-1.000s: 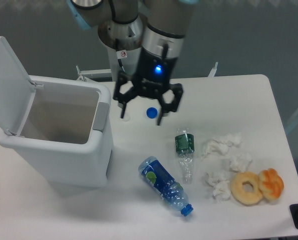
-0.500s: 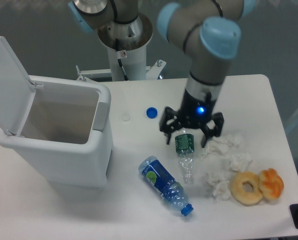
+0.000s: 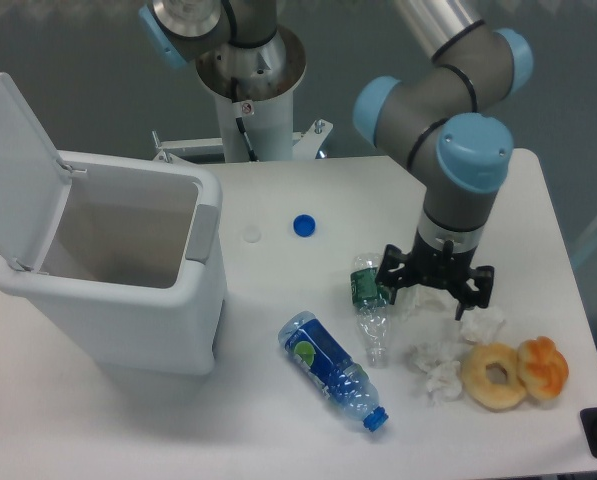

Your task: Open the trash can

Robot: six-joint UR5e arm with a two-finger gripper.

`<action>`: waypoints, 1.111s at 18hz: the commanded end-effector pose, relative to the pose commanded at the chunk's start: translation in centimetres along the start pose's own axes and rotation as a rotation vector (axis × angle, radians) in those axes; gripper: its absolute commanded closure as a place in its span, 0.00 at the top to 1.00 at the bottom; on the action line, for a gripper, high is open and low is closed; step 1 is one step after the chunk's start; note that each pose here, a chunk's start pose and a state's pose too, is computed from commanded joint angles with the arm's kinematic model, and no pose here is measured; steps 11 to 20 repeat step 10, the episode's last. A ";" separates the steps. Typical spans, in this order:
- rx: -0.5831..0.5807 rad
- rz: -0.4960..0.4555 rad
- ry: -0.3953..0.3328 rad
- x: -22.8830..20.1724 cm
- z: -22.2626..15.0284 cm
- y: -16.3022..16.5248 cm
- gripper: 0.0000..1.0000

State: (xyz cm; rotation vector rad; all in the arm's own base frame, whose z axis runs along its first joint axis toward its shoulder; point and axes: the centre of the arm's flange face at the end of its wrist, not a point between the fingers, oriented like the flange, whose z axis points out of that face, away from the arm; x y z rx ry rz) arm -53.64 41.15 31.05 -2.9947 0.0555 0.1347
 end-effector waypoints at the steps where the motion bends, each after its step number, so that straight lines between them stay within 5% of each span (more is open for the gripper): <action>1: -0.002 0.029 -0.003 -0.3 -0.1 0.4 1.00; 6: -0.113 0.175 -0.036 -1.3 -0.2 1.7 1.00; 20: -0.138 0.187 -0.039 -1.1 0.0 1.3 1.00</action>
